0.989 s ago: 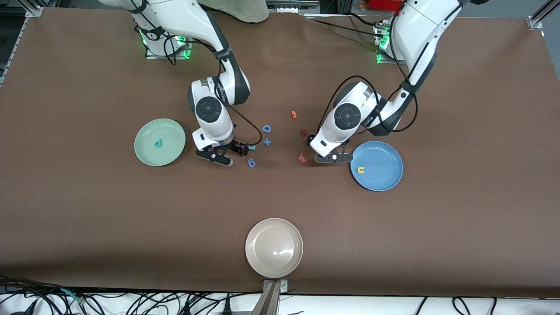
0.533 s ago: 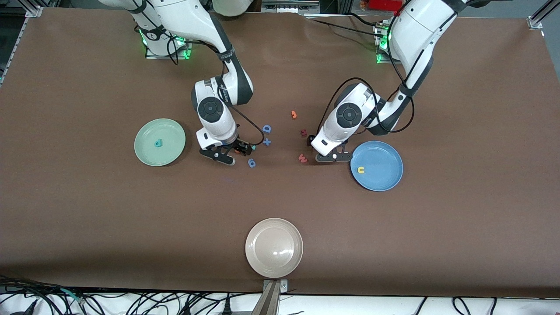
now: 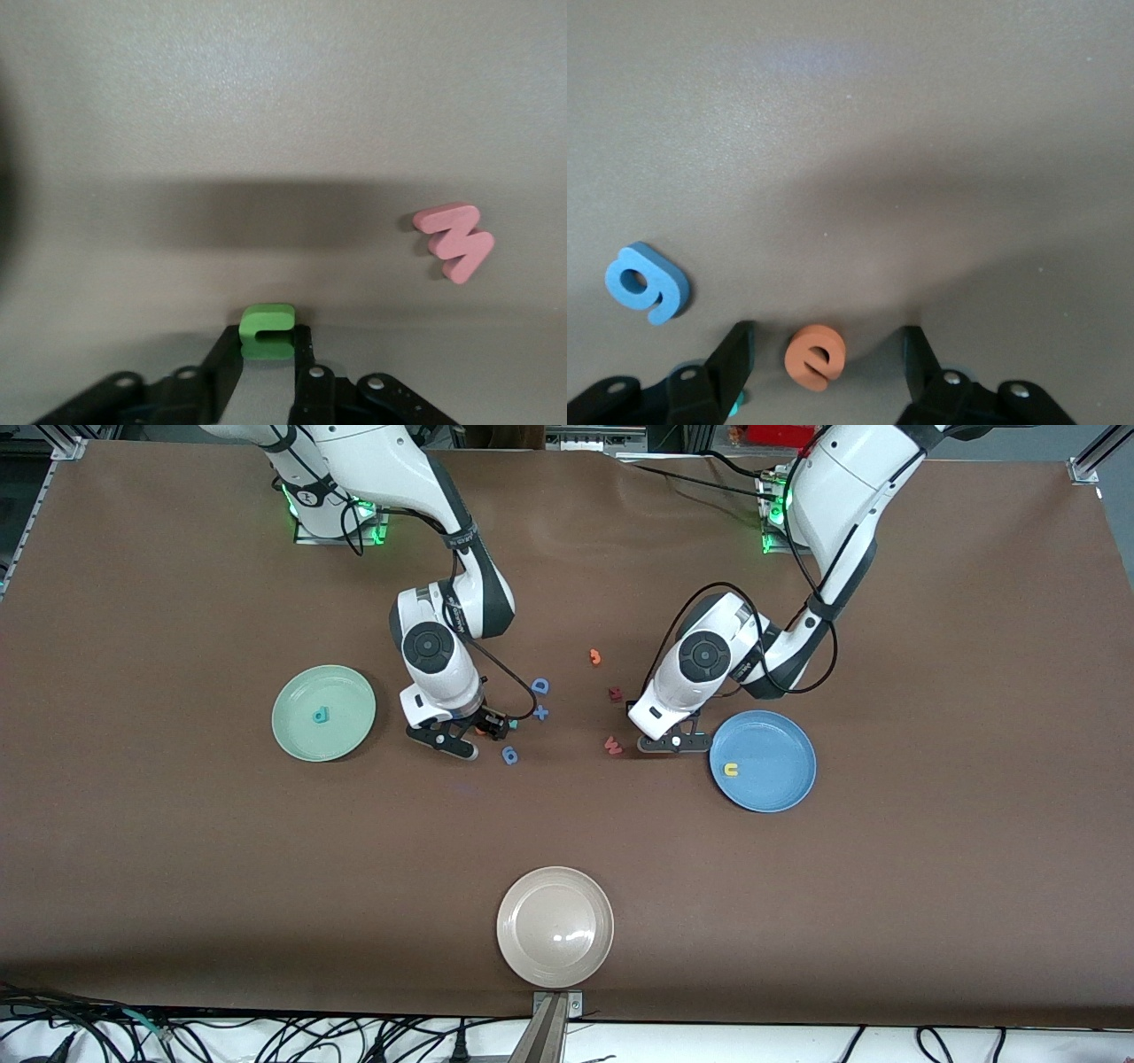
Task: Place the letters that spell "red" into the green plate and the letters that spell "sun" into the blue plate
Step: 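Carry the c to the blue plate while the right gripper carries e to green, then open the left gripper and the right gripper over the plates, then grasp the yellow s with the left gripper while the right gripper reaches the letters, then lower the s onto the blue plate while the right gripper grasps a teal letter, then raise the left gripper to rest while the right gripper carries the teal letter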
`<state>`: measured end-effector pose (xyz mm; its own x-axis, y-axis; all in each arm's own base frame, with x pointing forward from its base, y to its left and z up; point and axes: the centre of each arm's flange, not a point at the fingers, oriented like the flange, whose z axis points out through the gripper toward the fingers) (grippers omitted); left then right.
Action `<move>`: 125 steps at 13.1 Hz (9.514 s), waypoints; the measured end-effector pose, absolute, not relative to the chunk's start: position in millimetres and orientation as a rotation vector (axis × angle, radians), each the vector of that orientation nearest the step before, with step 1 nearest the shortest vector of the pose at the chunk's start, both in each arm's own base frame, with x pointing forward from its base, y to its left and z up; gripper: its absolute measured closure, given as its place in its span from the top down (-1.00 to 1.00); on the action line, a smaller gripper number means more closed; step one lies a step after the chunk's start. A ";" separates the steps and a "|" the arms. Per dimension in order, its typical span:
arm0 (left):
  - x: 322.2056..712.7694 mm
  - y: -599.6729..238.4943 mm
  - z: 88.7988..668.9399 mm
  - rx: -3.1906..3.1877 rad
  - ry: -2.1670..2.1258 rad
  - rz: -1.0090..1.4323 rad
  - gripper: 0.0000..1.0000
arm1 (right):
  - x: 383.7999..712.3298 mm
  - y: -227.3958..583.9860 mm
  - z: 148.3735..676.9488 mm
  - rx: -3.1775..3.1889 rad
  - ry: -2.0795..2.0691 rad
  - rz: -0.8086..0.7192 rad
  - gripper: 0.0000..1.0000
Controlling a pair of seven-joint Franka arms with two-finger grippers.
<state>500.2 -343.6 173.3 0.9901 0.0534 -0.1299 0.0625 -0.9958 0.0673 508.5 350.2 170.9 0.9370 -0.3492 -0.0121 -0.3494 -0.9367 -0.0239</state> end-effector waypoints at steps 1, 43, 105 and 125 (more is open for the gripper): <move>500.3 -343.4 173.0 3.063 0.091 -0.197 -0.44 | 508.9 350.4 171.8 -3.065 0.553 0.010 0.37; 606.0 -169.5 245.7 3.250 0.059 -0.248 1.00 | 514.2 108.7 184.9 -3.173 0.321 0.365 -0.43; 609.7 -198.5 387.1 3.265 0.037 -0.142 1.00 | 515.6 395.3 179.8 -2.704 1.569 0.280 -0.65; 541.5 -76.9 594.6 3.110 -0.223 -0.033 1.00 | 560.2 101.5 307.0 -3.032 0.852 0.679 -0.65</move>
<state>541.5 -76.9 594.6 0.9895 -0.1429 -0.0194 -0.1424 -0.9895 0.0253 560.2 101.5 307.0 0.7716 -0.5139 -0.3749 -0.4801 -0.8571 0.1868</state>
